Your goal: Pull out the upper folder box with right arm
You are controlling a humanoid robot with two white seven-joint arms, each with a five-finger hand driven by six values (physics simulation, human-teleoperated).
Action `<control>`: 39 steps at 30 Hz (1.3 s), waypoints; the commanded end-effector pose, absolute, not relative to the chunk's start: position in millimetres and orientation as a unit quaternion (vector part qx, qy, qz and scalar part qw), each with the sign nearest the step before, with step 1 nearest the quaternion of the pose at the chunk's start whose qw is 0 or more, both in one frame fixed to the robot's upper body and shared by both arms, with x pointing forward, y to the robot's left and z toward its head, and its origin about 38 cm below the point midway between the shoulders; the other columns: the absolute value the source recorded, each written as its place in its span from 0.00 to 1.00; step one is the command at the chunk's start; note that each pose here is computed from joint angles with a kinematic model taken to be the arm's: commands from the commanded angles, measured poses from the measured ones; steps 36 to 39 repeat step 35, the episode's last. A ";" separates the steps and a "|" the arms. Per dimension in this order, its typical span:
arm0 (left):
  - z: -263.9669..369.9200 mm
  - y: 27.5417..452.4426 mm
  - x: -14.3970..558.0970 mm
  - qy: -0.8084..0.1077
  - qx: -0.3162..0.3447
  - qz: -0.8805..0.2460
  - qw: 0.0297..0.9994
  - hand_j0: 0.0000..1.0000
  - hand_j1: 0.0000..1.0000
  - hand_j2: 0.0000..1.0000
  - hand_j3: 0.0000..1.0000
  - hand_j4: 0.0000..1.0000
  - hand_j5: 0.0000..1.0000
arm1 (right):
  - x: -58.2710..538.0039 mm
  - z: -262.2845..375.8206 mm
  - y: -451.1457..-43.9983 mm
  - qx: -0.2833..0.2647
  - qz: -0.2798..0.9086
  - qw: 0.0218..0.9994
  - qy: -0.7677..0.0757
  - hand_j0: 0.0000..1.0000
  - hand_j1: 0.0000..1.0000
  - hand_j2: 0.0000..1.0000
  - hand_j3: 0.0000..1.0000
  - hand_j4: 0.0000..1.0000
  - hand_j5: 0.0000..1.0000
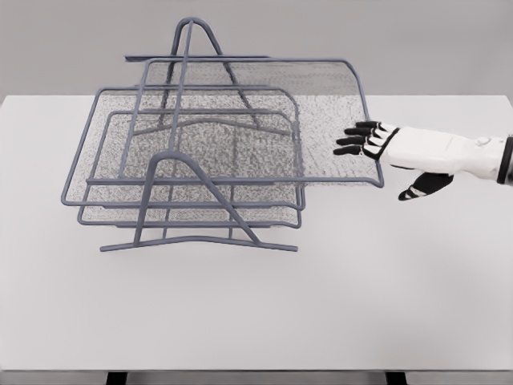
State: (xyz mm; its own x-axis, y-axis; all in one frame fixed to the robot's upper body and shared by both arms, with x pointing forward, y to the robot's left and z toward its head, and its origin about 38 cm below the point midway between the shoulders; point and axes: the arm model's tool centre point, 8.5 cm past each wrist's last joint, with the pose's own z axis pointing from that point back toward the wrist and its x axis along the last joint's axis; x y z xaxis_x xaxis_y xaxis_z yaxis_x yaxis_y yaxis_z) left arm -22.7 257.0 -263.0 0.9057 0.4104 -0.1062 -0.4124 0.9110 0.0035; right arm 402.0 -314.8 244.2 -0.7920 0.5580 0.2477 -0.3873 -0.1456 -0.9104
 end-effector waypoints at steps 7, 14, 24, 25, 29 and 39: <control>-262.9 257.1 -22.9 0.052 -0.009 0.211 0.976 1.00 1.00 1.00 1.00 1.00 1.00 | 399.5 270.7 -381.9 -0.196 0.800 0.310 -0.475 1.00 1.00 1.00 1.00 1.00 1.00; -262.9 257.1 -22.9 0.052 -0.009 0.211 0.976 1.00 1.00 1.00 1.00 1.00 1.00 | 397.3 267.4 -395.7 -0.201 0.798 0.326 -0.465 1.00 1.00 1.00 1.00 1.00 1.00; -262.9 256.9 -22.8 0.052 -0.010 0.211 0.976 1.00 1.00 1.00 1.00 1.00 1.00 | 390.8 322.2 -412.6 -0.216 0.730 0.335 -0.555 1.00 1.00 1.00 1.00 1.00 1.00; -262.9 257.1 -22.9 0.052 -0.009 0.211 0.976 1.00 1.00 1.00 1.00 1.00 1.00 | 387.3 325.7 -404.9 -0.214 0.734 0.321 -0.559 1.00 1.00 1.00 1.00 1.00 1.00; -262.9 257.1 -22.9 0.052 -0.009 0.211 0.976 1.00 1.00 1.00 1.00 1.00 1.00 | 373.3 349.3 -381.6 -0.174 0.723 0.289 -0.603 1.00 1.00 1.00 1.00 1.00 1.00; -262.9 257.1 -22.9 0.053 -0.009 0.210 0.976 1.00 1.00 1.00 1.00 1.00 1.00 | 382.7 314.2 -331.4 -0.104 0.722 0.267 -0.630 1.00 1.00 1.00 1.00 1.00 1.00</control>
